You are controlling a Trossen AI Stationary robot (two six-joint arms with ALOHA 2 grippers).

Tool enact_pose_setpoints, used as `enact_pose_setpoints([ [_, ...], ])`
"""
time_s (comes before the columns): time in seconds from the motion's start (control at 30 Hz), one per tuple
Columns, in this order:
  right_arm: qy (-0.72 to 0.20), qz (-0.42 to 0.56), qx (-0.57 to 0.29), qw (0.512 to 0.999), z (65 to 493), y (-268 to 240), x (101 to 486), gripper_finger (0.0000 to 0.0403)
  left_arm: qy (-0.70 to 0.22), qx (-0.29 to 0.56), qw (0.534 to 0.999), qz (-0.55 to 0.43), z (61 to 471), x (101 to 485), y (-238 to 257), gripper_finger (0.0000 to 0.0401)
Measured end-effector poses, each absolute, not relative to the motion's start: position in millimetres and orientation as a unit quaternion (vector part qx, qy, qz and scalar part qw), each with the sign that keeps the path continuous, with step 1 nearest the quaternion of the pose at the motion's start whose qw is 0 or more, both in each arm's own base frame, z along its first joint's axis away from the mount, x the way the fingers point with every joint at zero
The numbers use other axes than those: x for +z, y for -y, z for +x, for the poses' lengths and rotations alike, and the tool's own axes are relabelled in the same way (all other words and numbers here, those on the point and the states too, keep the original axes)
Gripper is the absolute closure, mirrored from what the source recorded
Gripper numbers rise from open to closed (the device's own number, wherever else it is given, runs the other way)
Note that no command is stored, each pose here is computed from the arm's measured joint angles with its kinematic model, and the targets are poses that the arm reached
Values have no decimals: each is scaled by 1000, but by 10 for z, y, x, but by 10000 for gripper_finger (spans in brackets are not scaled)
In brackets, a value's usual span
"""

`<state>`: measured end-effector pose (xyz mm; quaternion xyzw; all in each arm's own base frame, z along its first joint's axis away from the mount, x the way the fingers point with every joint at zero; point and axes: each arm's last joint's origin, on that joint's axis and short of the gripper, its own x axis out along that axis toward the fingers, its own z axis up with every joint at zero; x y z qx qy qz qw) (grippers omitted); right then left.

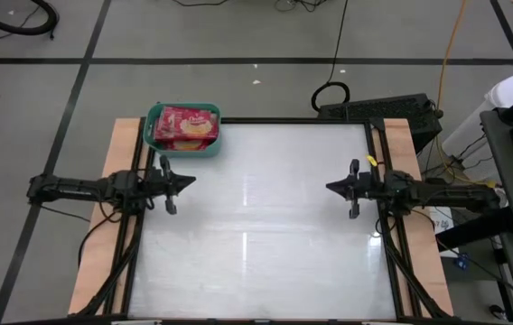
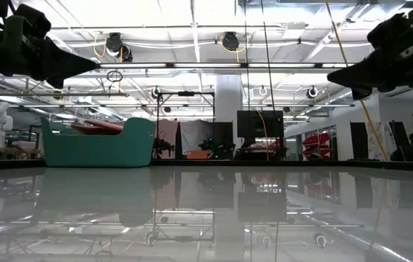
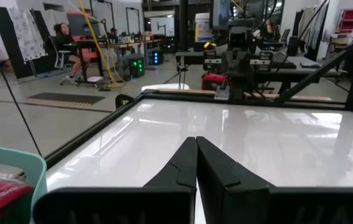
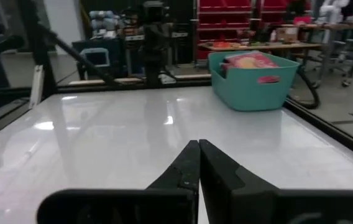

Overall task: Sort popcorn bags into baskets
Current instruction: Return to Home Position

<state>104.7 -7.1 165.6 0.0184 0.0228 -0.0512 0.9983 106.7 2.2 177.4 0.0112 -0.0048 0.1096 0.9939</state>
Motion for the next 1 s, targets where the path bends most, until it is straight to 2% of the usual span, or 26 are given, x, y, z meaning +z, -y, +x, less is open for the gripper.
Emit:
enact_pose_setpoints([
  [0.6,-6,-3,44,999,965,-54,1671,403,13,106,994,27,993,1781,-24,397],
  [0.73,15,30,44,998,965,-53,1714,403,5,100,994,37,981,1764,-30,395],
  [1.0,42,31,49,997,962,-55,1766,403,-6,65,998,18,948,1731,-39,396],
])
